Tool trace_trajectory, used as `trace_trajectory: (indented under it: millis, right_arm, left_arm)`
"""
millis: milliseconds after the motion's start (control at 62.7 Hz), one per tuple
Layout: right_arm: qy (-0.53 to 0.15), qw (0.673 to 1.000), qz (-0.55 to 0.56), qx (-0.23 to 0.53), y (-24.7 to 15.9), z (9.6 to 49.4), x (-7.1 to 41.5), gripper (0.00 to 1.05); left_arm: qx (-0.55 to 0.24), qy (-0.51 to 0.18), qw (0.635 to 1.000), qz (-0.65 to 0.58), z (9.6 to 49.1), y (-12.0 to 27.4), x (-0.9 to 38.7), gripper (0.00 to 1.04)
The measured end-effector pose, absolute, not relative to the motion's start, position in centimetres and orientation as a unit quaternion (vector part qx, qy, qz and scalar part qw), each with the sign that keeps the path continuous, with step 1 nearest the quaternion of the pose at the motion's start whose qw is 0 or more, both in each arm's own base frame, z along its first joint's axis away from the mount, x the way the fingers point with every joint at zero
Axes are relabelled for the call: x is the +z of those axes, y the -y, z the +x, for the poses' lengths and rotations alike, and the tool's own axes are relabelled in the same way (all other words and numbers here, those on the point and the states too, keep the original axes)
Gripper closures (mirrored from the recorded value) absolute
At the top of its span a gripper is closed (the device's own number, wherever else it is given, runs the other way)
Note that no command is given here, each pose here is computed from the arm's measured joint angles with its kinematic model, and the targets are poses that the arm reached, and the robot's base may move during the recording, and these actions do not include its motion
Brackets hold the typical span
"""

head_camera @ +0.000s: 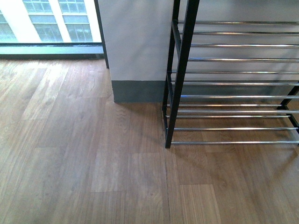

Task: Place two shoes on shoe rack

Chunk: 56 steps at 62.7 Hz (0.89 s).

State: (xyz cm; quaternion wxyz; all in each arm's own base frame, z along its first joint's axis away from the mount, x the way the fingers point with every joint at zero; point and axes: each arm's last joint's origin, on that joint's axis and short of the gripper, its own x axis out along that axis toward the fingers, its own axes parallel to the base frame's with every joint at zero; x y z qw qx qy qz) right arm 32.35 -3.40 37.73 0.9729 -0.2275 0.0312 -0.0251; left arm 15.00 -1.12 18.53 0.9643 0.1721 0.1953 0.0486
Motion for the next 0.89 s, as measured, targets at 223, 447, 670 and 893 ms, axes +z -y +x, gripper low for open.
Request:
trace_trajectory:
  millis: [223, 447, 670, 893]
  right_arm:
    - [0.052, 0.984, -0.168, -0.007, 2.2, 25.1, 37.4, 0.09]
    - [0.092, 0.991, -0.098, -0.018, 1.9, 19.5, 34.4, 0.09]
    - [0.14, 0.988, -0.03, -0.057, 2.7, 16.5, 30.5, 0.09]
    - [0.133, 0.987, 0.017, -0.084, 3.8, 16.9, 27.9, 0.09]
  left_arm:
    - [0.049, -0.195, 0.964, 0.172, 15.0, 1.1, 18.5, 1.03]
    - [0.049, -0.195, 0.964, 0.172, 15.0, 1.1, 18.5, 1.03]
    - [0.049, -0.195, 0.964, 0.172, 15.0, 1.1, 18.5, 1.03]
    - [0.049, -0.195, 0.964, 0.172, 15.0, 1.1, 18.5, 1.03]
